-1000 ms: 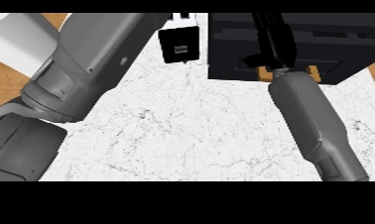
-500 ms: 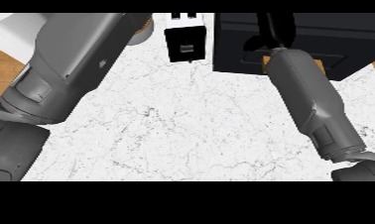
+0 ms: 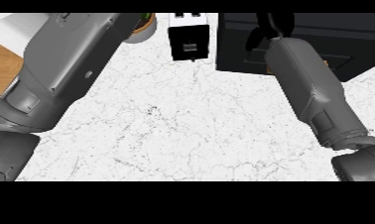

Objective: Pick up the can, place it into the drawer and close the drawer

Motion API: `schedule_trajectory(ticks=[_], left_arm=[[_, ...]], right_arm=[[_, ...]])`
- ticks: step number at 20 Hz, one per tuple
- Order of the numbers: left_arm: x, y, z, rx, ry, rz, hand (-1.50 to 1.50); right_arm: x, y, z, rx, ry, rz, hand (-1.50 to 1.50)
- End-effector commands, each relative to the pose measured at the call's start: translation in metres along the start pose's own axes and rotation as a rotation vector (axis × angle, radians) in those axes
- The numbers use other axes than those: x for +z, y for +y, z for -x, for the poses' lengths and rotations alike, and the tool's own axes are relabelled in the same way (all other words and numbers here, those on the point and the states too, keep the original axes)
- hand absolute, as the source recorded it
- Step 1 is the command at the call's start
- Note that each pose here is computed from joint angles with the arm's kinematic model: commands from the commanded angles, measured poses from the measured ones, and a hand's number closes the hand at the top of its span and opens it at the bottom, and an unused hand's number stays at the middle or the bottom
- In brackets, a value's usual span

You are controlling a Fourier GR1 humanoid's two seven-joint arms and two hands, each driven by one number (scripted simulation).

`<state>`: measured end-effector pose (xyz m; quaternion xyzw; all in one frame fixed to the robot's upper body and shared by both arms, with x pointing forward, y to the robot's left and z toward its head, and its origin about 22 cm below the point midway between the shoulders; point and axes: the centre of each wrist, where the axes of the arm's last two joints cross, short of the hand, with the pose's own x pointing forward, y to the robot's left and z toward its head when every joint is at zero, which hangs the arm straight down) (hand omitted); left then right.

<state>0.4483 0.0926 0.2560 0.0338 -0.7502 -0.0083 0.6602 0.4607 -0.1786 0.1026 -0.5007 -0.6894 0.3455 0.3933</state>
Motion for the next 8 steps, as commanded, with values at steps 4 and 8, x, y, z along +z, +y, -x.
schedule_trajectory(ticks=[4,8], left_arm=[[0.004,0.022,0.007,-0.004,0.007,-0.004,-1.50],[0.011,0.035,-0.007,0.011,0.000,0.018,-1.50]], right_arm=[[-0.033,-0.031,-0.027,-0.210,-0.023,0.138,-1.50],[-0.035,-0.034,-0.021,-0.201,-0.018,0.140,-1.50]])
